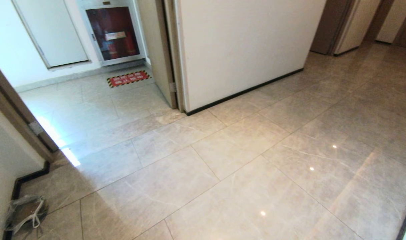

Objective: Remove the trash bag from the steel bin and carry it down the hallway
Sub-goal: Put the trash bag at the door

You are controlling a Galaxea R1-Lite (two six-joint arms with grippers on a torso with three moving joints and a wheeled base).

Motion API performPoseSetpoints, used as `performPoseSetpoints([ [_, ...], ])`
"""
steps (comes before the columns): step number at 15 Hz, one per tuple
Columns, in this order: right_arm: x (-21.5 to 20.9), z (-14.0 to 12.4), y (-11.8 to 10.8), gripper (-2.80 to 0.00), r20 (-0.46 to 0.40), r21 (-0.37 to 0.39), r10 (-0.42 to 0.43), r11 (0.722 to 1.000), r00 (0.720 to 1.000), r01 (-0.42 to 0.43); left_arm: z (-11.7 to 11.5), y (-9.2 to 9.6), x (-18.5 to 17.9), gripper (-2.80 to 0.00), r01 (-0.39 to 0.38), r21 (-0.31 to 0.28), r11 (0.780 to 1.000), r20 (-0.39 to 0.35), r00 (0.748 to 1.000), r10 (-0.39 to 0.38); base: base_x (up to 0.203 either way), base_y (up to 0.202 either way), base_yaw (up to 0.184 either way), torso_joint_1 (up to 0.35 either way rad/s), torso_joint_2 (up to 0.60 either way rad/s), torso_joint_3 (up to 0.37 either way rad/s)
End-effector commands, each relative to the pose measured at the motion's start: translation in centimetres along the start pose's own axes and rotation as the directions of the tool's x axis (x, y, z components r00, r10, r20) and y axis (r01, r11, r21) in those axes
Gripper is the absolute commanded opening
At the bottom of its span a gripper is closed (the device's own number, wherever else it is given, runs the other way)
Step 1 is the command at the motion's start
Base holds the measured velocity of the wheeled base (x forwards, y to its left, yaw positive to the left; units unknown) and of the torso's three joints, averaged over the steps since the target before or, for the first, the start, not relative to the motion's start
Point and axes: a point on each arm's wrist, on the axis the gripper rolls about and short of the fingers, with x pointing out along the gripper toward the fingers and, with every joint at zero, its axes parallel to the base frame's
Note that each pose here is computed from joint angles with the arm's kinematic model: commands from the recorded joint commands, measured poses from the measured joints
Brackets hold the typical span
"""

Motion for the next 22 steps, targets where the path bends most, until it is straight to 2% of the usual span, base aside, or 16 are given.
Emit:
performPoseSetpoints([
  [1,0.2,-1.05,0.01,-2.8,-0.036,0.0,0.002,1.0,0.999,-0.002,0.05,0.0,0.0,-2.8,0.001,0.0,1.0,0.0,1.0,-0.001,0.002,0.007,-0.174,0.001,0.0,0.007],
  [12,0.2,-1.04,0.02,-2.8,-0.036,-0.005,0.003,1.0,0.999,-0.004,0.01,0.0,0.01,-2.8,-0.001,0.0,1.0,-0.001,1.0,0.001,0.002,0.008,-0.16,0.001,0.0,0.002],
  [22,0.2,-1.04,0.02,-2.8,-0.036,-0.005,0.005,1.0,0.999,-0.005,0.04,0.0,0.0,-2.8,-0.001,0.0,1.0,0.0,1.0,0.001,0.0,0.0,0.0,0.0,0.0,0.0],
])
